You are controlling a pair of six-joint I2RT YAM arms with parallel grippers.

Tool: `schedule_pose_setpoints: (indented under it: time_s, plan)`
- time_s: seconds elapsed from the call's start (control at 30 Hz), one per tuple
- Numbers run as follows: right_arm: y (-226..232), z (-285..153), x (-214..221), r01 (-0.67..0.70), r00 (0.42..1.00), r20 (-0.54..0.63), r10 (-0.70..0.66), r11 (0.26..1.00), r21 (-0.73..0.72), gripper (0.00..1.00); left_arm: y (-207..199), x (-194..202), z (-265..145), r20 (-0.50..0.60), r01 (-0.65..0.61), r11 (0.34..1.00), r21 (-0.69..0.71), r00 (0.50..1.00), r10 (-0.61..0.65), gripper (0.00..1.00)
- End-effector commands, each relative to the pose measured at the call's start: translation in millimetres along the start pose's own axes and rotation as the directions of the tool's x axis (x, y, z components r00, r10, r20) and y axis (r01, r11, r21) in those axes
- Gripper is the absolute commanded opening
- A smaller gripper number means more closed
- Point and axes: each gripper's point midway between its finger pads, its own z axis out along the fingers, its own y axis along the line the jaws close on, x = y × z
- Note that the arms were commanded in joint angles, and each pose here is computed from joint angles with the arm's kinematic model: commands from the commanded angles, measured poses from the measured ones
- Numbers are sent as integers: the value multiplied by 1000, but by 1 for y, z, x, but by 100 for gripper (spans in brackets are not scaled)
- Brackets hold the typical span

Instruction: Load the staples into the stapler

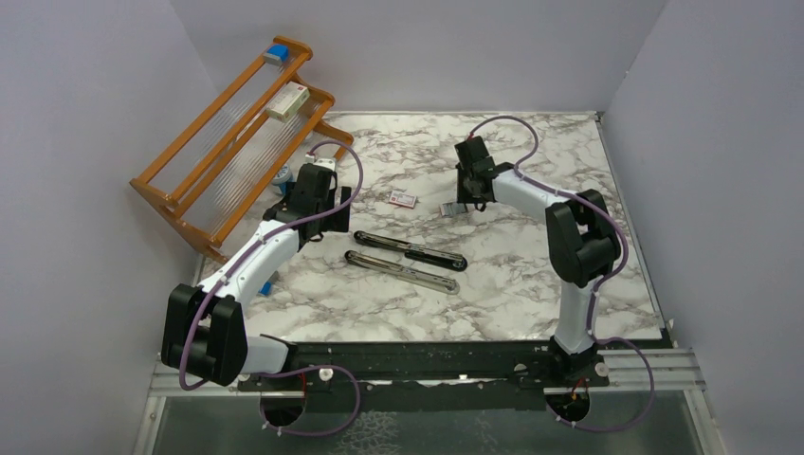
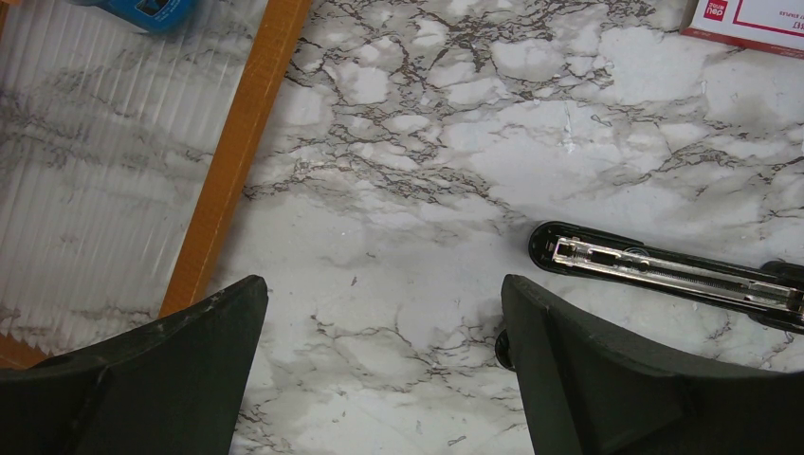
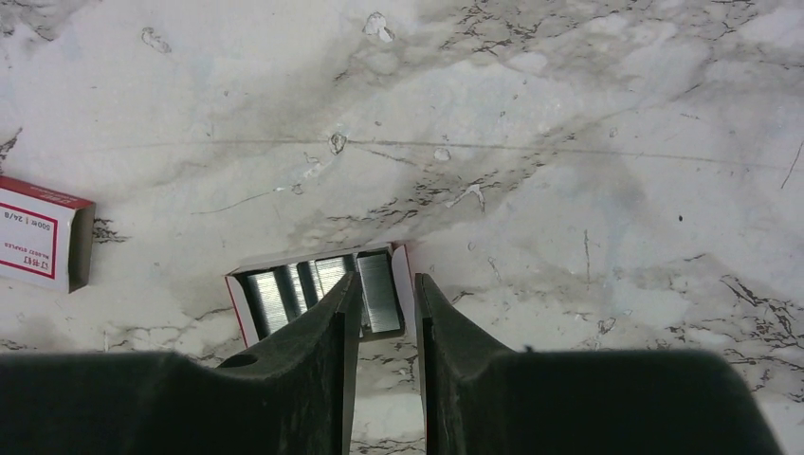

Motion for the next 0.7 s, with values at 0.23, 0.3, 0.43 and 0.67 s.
schedule_pose_setpoints:
  time_s: [0.23, 0.3, 0.43, 0.67]
  plan:
    - [5, 1, -4, -19, 1000, -6, 19, 999, -40, 30, 0, -7, -1, 7, -7, 1000, -6, 1000, 7, 96]
    - [6, 2, -3, -16, 1000, -11, 16, 999, -43, 30, 1, -6, -1, 5, -7, 1000, -6, 1000, 7, 96]
    - [7, 0, -5, -18, 1000, -2, 17, 999, -49, 30, 0, -6, -2, 6, -9, 1000, -5, 1000, 9, 96]
    - [22, -18, -24, 9, 997, 81, 4, 988, -156, 30, 0, -6, -2, 7, -8, 1000, -5, 1000, 8, 96]
